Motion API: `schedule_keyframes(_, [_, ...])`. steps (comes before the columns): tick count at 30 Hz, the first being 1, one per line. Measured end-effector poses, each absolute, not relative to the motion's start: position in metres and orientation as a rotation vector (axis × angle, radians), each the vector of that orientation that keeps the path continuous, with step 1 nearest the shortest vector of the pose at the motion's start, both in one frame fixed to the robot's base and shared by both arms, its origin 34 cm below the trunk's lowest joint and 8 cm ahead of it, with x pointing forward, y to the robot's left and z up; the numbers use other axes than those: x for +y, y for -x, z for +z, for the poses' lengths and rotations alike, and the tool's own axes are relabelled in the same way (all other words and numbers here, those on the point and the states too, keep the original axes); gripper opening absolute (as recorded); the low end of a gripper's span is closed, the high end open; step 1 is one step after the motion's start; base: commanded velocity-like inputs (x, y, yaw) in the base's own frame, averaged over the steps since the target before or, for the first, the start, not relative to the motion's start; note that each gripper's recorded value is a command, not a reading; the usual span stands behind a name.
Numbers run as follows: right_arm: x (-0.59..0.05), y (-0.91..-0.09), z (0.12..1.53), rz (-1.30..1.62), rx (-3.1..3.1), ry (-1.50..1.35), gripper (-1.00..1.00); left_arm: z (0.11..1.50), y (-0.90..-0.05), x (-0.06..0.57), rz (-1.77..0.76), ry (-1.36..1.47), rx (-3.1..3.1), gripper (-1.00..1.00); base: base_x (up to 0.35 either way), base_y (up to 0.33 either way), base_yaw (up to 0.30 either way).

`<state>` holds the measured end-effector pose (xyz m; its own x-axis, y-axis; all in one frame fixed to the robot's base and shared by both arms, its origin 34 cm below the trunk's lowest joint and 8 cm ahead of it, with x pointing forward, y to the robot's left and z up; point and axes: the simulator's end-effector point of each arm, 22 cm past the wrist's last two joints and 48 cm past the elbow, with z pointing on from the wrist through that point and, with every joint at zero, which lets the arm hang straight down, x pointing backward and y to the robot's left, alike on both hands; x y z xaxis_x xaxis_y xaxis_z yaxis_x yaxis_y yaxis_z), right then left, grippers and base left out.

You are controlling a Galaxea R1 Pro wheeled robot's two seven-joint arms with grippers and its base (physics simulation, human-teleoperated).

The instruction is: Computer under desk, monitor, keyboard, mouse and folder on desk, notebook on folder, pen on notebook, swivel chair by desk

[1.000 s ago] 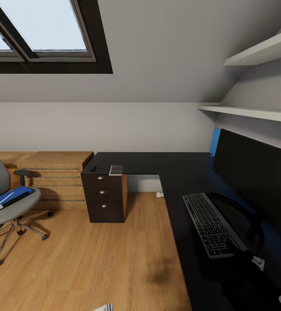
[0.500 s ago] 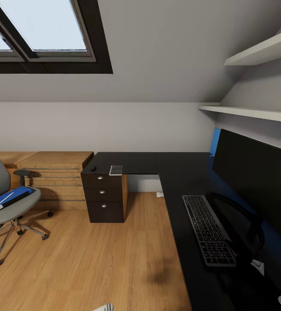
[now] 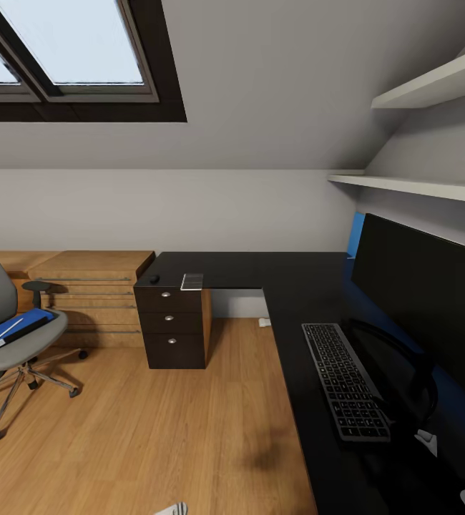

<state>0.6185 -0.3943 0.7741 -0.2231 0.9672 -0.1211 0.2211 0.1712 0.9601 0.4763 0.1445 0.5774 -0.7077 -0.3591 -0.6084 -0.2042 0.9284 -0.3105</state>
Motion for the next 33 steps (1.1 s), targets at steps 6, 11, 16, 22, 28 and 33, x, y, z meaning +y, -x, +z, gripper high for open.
schedule_keyframes(6, [-0.3943,-0.6186,0.7739,1.122,1.611,-1.162,1.0,0.5769,-0.476,0.1447,-0.286,0.398,2.378,1.0,-0.084,0.0,0.0])
schedule_keyframes(11, [-0.3939,-0.6187,0.7735,1.122,1.613,-1.161,1.0,0.5767,-0.4759,0.1444,-0.286,0.397,2.378,1.0,-0.287,0.0,0.0])
schedule_keyframes(16, [-0.3939,-0.6187,0.7735,1.121,1.613,-1.161,1.0,0.5768,-0.4761,0.1443,-0.287,0.396,2.378,1.0,-0.319,0.0,0.0])
schedule_keyframes(22, [-0.3936,-0.6187,0.7733,1.122,1.614,-1.161,1.0,0.5768,-0.4761,0.1444,-0.286,0.397,2.378,1.0,-0.325,0.0,0.0])
schedule_keyframes(28, [-0.3928,-0.6187,0.7729,1.122,1.617,-1.16,1.0,0.5768,-0.4761,0.1444,-0.286,0.397,2.378,1.0,-0.325,0.0,0.0])
schedule_keyframes(33, [-0.3922,-0.6185,0.7722,1.122,1.62,-1.16,1.0,0.5768,-0.476,0.1443,-0.286,0.397,2.378,1.0,-0.325,0.0,0.0])
